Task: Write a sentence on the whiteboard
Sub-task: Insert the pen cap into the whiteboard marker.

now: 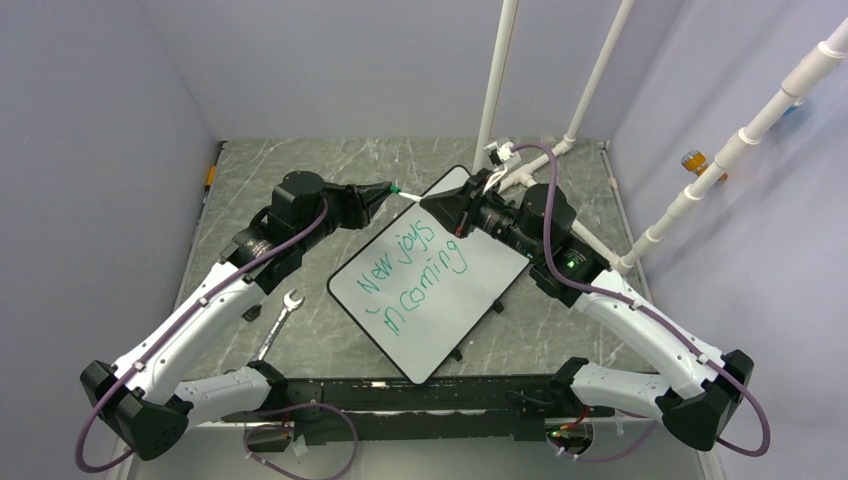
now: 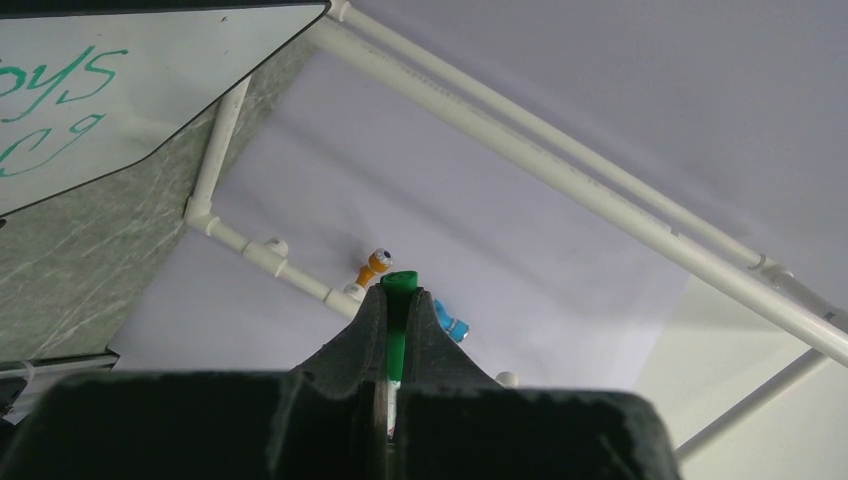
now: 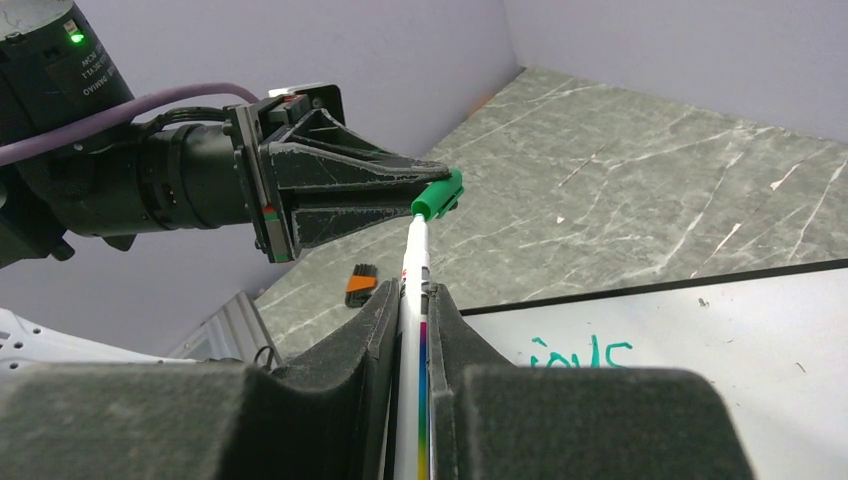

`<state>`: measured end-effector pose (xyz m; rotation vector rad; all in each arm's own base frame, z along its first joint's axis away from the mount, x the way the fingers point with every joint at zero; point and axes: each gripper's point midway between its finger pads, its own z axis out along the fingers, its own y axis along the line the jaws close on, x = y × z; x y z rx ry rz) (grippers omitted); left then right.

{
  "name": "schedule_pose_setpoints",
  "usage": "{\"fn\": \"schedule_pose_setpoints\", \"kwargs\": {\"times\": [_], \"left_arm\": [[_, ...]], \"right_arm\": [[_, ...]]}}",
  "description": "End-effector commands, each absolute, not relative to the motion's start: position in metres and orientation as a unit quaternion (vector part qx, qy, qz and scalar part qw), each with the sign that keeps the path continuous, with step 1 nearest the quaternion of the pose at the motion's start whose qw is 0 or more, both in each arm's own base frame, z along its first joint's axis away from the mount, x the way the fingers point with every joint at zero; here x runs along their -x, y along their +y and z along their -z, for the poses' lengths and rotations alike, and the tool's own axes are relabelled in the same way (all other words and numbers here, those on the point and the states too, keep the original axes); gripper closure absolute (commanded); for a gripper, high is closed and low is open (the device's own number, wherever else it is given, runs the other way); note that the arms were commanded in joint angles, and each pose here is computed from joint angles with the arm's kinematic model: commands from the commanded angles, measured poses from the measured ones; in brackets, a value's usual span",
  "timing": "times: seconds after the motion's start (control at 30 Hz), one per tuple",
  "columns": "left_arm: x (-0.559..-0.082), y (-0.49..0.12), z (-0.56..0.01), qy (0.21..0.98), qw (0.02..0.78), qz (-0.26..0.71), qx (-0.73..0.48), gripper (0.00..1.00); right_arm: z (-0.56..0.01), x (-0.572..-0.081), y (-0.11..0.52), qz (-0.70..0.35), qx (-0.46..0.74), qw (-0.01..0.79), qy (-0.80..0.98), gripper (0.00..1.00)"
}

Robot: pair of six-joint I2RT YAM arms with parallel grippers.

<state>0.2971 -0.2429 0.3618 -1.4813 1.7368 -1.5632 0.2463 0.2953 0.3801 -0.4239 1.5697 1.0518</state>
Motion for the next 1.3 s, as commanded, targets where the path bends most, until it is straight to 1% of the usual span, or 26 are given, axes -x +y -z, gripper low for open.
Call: {"fn": "schedule_pose_setpoints", "kwargs": {"times": [0.0,0.33,0.63,1.0,1.27], "left_arm": [[-0.298,-0.242,-0.375,0.6,0.184,0.572,0.528,1.0],[-0.297,-0.241,-0.377,0.611,0.2,0.568,0.514,1.0],[-0.296,-0.244,-0.364,0.63,0.2,0.545,0.515,1.0],[-0.291,-0.247,-0.37,0.643,0.213,0.538,0.502,1.0],[-0.288,-0.252,-0.373,0.642,0.213,0.538,0.503,1.0]], "right_arm": [[-0.386,-0.25,0.296,-0.444,0.174,0.573,0.667,1.0],[-0.389,-0.262,0.298,-0.428,0.164,0.579,0.675,1.0],[-0.38,-0.267,0.307,-0.416,0.18,0.562,0.692,1.0],[-0.368,-0.271,0.325,-0.418,0.181,0.55,0.7,1.0],[-0.354,-0.277,0.341,-0.394,0.173,0.555,0.712,1.0]]}}
